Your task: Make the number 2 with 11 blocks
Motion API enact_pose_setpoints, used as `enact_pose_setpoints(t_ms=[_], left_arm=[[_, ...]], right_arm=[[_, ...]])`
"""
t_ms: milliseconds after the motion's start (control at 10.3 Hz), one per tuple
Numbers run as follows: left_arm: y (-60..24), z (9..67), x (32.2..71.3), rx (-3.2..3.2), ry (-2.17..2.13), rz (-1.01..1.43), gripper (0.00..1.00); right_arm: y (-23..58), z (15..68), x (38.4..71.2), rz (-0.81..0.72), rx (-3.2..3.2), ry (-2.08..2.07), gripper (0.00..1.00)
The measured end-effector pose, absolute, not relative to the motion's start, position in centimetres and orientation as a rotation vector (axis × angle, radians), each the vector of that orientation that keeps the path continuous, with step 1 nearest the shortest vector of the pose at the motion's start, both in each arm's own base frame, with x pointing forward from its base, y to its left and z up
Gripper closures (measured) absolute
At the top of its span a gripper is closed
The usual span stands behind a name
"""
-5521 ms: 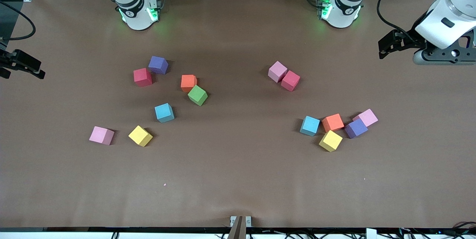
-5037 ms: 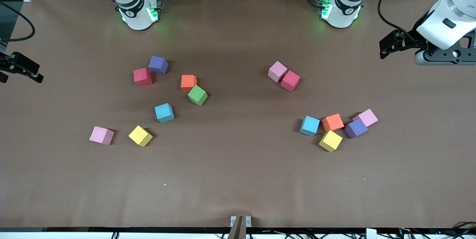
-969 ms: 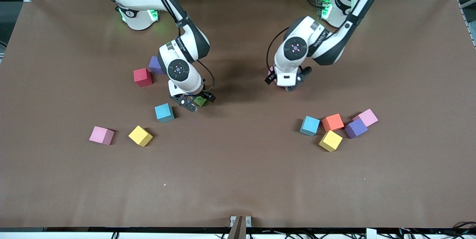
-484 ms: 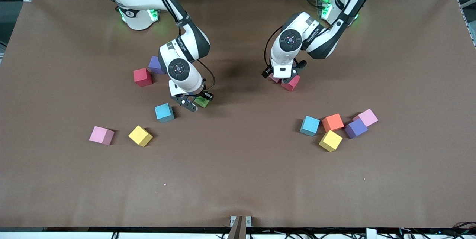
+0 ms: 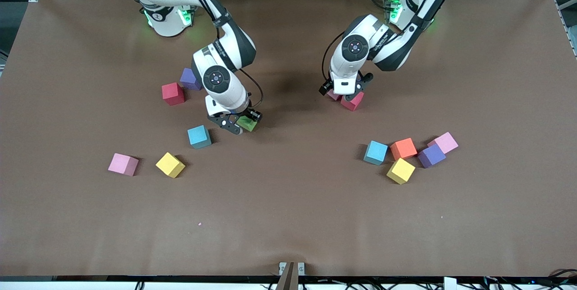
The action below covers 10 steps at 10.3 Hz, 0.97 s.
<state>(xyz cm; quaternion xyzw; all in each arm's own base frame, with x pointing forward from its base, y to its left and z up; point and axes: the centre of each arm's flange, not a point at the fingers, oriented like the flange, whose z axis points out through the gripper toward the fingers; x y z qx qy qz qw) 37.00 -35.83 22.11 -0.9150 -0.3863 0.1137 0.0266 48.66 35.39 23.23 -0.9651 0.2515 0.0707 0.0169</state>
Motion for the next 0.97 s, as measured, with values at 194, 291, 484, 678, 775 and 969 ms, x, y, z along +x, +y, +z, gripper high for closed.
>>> enact_pose_setpoints(t_ms=[194,291,484,678,775,969], left_arm=[[-35.5,21.7,37.0,-2.831,-1.206,0.346,0.00],[-35.5,21.4,36.9,-2.834,-1.209,0.348,0.00],[-35.4,20.7,36.8,-2.827,-1.212,0.361,0.00],[-35.3,20.0,36.8,-2.823,-1.217,0.373,0.00],[-35.3,19.8,36.7,-2.820,-1.216,0.377,0.01],[-35.4,19.6,36.7,-2.821,-1.210,0.378,0.29]], right_arm=[[34.8,23.7,48.8,0.239,-3.016,0.746,0.41],[34.0,23.9,49.3,0.240,-3.019,0.726,0.41],[30.1,24.6,51.8,0.242,-3.019,0.668,0.41],[26.0,25.4,53.8,0.254,-3.022,0.596,0.41],[25.3,25.6,54.1,0.257,-3.028,0.542,0.41],[25.5,25.8,54.0,0.254,-3.041,0.408,0.41]])
